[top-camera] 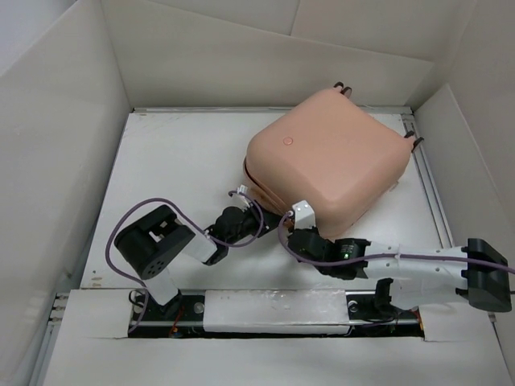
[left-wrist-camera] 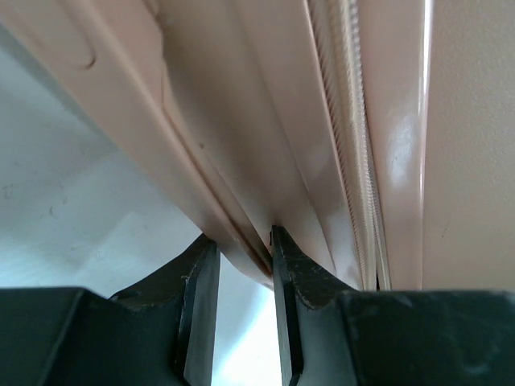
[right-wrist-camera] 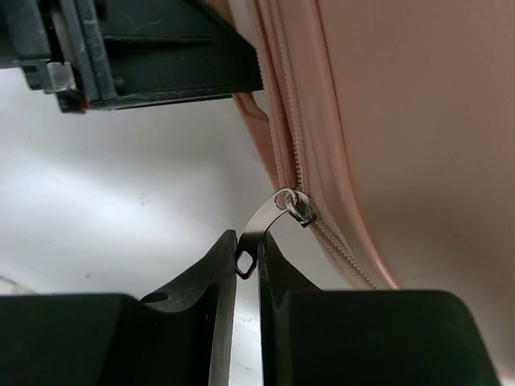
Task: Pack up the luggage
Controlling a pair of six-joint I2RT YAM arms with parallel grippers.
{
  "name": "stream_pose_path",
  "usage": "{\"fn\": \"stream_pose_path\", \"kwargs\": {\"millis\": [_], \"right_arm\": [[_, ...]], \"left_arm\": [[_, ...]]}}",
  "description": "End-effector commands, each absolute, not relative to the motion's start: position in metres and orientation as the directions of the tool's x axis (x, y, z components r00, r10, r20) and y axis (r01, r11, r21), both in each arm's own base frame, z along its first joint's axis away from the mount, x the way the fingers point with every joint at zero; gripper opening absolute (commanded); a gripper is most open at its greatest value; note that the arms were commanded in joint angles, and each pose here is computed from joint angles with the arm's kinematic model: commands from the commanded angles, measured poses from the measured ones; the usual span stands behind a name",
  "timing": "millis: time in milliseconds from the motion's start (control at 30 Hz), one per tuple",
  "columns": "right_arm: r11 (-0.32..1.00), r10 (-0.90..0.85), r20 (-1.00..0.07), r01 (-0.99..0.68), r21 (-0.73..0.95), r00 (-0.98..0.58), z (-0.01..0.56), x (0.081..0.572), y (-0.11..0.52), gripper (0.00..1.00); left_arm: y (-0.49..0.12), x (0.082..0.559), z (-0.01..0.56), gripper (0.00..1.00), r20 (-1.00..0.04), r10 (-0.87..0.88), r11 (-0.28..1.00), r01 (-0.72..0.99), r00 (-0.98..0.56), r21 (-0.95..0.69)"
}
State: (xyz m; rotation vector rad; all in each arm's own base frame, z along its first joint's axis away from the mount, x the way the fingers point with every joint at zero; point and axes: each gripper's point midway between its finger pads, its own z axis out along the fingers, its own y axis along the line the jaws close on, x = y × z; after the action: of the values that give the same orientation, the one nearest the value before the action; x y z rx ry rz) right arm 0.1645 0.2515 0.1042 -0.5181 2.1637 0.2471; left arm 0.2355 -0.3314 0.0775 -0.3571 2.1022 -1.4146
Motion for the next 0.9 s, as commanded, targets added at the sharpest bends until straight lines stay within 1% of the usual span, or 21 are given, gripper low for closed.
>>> {"fn": "stream_pose_path", "kwargs": {"millis": [0,33,67,100,133,200,233,267,300,367,400,433,467,500,567,600,667,733,767,833,867], "right_arm": [[0.649,0.055,-0.892,-0.663,0.373,-0.449,0.215,0.147,0.352,0.0],[0.671,0.049,-0.894,-0.648,0.36,-0.446,0.215,0.148,0.343,0.24],[0.671,0.057,-0.889,-0.642,0.371,-0.454,0.216,0.148,0.343,0.41],[0.681,0.058,-0.887,-0.631,0.371,-0.459,0.218,0.147,0.334,0.55],[0.684,0.061,-0.878,-0.621,0.383,-0.474,0.218,0.145,0.329,0.65],[0.699,0.059,-0.88,-0.61,0.373,-0.471,0.224,0.143,0.311,0.76],[0.705,0.069,-0.883,-0.604,0.373,-0.465,0.23,0.144,0.306,0.78],[0.735,0.079,-0.889,-0.576,0.357,-0.451,0.231,0.149,0.295,0.78],[0.752,0.084,-0.893,-0.56,0.348,-0.442,0.242,0.151,0.286,0.79],[0.804,0.153,-0.897,-0.476,0.356,-0.414,0.262,0.171,0.258,0.69],[0.847,0.219,-0.902,-0.386,0.365,-0.373,0.281,0.188,0.237,0.63],[0.892,0.216,-0.904,-0.303,0.336,-0.369,0.279,0.196,0.211,0.48],[0.913,0.268,-0.893,-0.201,0.356,-0.362,0.281,0.207,0.192,0.39],[0.935,0.328,-0.896,-0.035,0.354,-0.3,0.288,0.228,0.151,0.31],[0.932,0.362,-0.896,0.121,0.341,-0.257,0.292,0.24,0.107,0.16],[0.904,0.39,-0.901,0.266,0.335,-0.188,0.294,0.252,0.065,0.13],[0.87,0.387,-0.909,0.389,0.303,-0.156,0.291,0.262,0.026,0.07],[0.806,0.393,-0.912,0.522,0.278,-0.122,0.29,0.27,-0.024,0.06],[0.778,0.406,-0.907,0.564,0.276,-0.116,0.281,0.274,-0.038,0.06],[0.702,0.425,-0.899,0.665,0.254,-0.105,0.263,0.277,-0.078,0.06],[0.702,0.456,-0.878,0.664,0.256,-0.145,0.241,0.279,-0.082,0.06]], "left_arm": [[-0.376,0.204,0.148,0.0,-0.386,-0.371,0.162,0.35,-0.845,-0.923],[-0.371,0.206,0.145,0.0,-0.405,-0.373,0.185,0.36,-0.835,-0.914],[-0.37,0.206,0.142,0.0,-0.414,-0.364,0.205,0.361,-0.834,-0.91],[-0.364,0.214,0.14,0.04,-0.423,-0.382,0.237,0.355,-0.822,-0.904],[-0.357,0.215,0.126,0.11,-0.424,-0.384,0.296,0.325,-0.82,-0.898],[-0.338,0.231,0.137,0.29,-0.481,-0.431,0.354,0.348,-0.763,-0.868],[-0.329,0.241,0.14,0.48,-0.502,-0.469,0.393,0.338,-0.727,-0.856],[-0.318,0.243,0.13,0.55,-0.509,-0.467,0.447,0.304,-0.723,-0.842],[-0.308,0.248,0.148,0.61,-0.539,-0.491,0.452,0.328,-0.684,-0.83],[-0.296,0.256,0.156,0.71,-0.566,-0.505,0.504,0.31,-0.651,-0.806],[-0.29,0.26,0.161,0.71,-0.579,-0.511,0.523,0.305,-0.635,-0.796],[-0.28,0.265,0.179,0.72,-0.596,-0.536,0.526,0.315,-0.598,-0.79],[-0.272,0.271,0.185,0.72,-0.614,-0.551,0.553,0.304,-0.565,-0.776],[-0.265,0.273,0.188,0.75,-0.615,-0.556,0.573,0.279,-0.56,-0.771],[-0.248,0.285,0.198,0.8,-0.624,-0.582,0.596,0.248,-0.522,-0.764],[-0.243,0.291,0.204,0.8,-0.626,-0.574,0.612,0.232,-0.528,-0.756],[-0.22,0.316,0.205,0.81,-0.613,-0.601,0.619,0.186,-0.513,-0.763],[-0.213,0.33,0.214,0.81,-0.557,-0.632,0.563,0.175,-0.539,-0.808],[-0.193,0.347,0.205,0.81,-0.529,-0.668,0.558,0.119,-0.523,-0.821],[-0.181,0.366,0.218,0.81,-0.506,-0.709,0.525,0.111,-0.492,-0.844],[-0.176,0.374,0.22,0.81,-0.481,-0.73,0.504,0.093,-0.486,-0.859]]}}
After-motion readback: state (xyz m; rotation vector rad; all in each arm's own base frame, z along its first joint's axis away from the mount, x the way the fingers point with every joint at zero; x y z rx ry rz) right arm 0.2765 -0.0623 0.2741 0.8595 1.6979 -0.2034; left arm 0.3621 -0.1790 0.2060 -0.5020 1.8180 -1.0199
